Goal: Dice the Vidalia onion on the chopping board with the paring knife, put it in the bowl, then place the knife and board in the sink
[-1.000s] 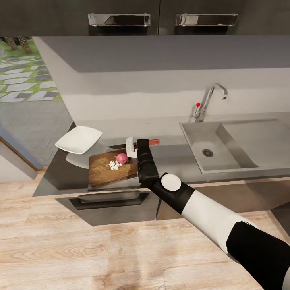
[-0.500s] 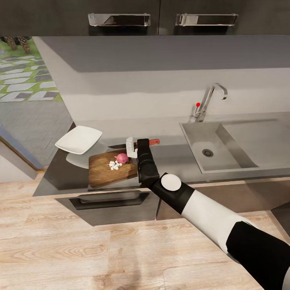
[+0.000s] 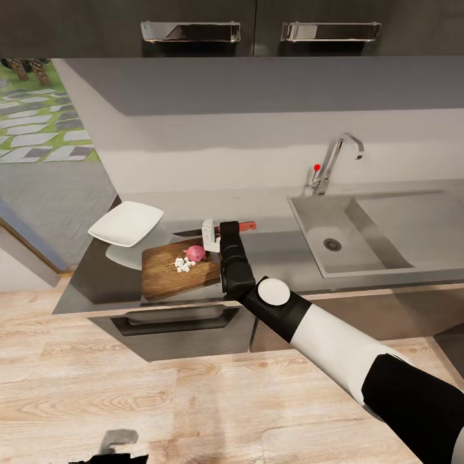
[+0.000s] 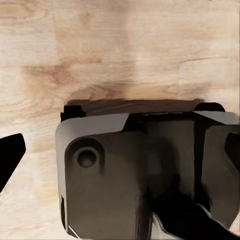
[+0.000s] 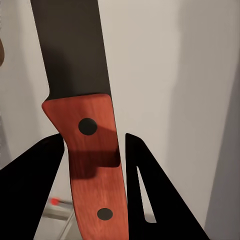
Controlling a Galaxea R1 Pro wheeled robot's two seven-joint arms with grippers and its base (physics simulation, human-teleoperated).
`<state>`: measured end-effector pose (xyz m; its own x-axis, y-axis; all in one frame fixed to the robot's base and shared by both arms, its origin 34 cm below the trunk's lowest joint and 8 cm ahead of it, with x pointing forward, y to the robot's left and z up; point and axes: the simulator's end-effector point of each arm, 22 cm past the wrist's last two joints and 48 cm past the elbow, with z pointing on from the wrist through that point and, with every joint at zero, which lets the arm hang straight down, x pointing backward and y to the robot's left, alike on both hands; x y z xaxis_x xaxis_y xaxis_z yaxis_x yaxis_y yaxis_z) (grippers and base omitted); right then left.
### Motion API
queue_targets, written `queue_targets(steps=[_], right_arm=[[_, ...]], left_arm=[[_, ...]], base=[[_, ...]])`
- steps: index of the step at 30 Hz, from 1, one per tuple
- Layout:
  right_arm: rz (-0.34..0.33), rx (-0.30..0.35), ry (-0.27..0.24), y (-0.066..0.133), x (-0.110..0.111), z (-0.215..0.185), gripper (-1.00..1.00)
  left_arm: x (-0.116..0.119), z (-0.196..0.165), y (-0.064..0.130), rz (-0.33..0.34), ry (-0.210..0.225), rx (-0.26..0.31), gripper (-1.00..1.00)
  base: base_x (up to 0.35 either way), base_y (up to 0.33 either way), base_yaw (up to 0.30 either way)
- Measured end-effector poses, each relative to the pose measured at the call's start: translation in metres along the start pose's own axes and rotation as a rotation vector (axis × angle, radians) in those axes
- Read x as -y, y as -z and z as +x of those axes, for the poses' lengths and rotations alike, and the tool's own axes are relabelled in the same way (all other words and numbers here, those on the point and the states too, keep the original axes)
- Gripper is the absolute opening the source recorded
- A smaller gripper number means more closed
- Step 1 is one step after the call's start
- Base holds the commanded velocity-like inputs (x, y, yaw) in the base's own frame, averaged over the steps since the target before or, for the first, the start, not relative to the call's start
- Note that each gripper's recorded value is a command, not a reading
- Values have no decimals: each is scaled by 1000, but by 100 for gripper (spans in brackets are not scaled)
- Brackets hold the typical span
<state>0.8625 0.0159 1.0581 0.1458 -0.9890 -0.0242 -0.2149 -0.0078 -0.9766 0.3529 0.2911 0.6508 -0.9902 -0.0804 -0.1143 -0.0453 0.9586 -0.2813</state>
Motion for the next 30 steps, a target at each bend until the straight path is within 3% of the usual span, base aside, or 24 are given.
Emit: queue_targets(steps=[2,4,8,11,14,15,18,21,24,30], right_arm=[[-2,-1,1,0,-1,1,-100],[-3,-1,2,0,-2,1,-100],[-3,-1,2,0,-2,0,-100],[-6,-3,3,-1,-3,2,-100],[-7,-5,4,-1,-4,2,-100],[-8,-6,5,-1,-5,3,-100],[-11,-7,6,-2,-6,3,-100],[-11,-7,7,-1,-6,3,-100],[-11,-8,8,-2,-6,3,-100],[-11,-8,8,-2,-7,4,-100]], left_arm=[[8,-15,2,11,-22,39,100],[1,-13,-2,0,-34,78,100],[-12,-32,0,-30,-102,280,100],[-13,-16,-5,-35,-93,287,100],[-26,18,-9,-65,-99,302,100],[-31,38,-5,-88,-122,359,100],[-30,102,10,-131,-151,421,100],[-31,118,38,-209,-187,537,100],[-43,127,42,-249,-176,518,100],[-47,132,44,-262,-175,507,100]], base=[[0,0,0],[0,0,0],[0,0,0],[0,0,0],[0,0,0],[0,0,0],[0,0,0],[0,0,0],[0,0,0],[0,0,0]])
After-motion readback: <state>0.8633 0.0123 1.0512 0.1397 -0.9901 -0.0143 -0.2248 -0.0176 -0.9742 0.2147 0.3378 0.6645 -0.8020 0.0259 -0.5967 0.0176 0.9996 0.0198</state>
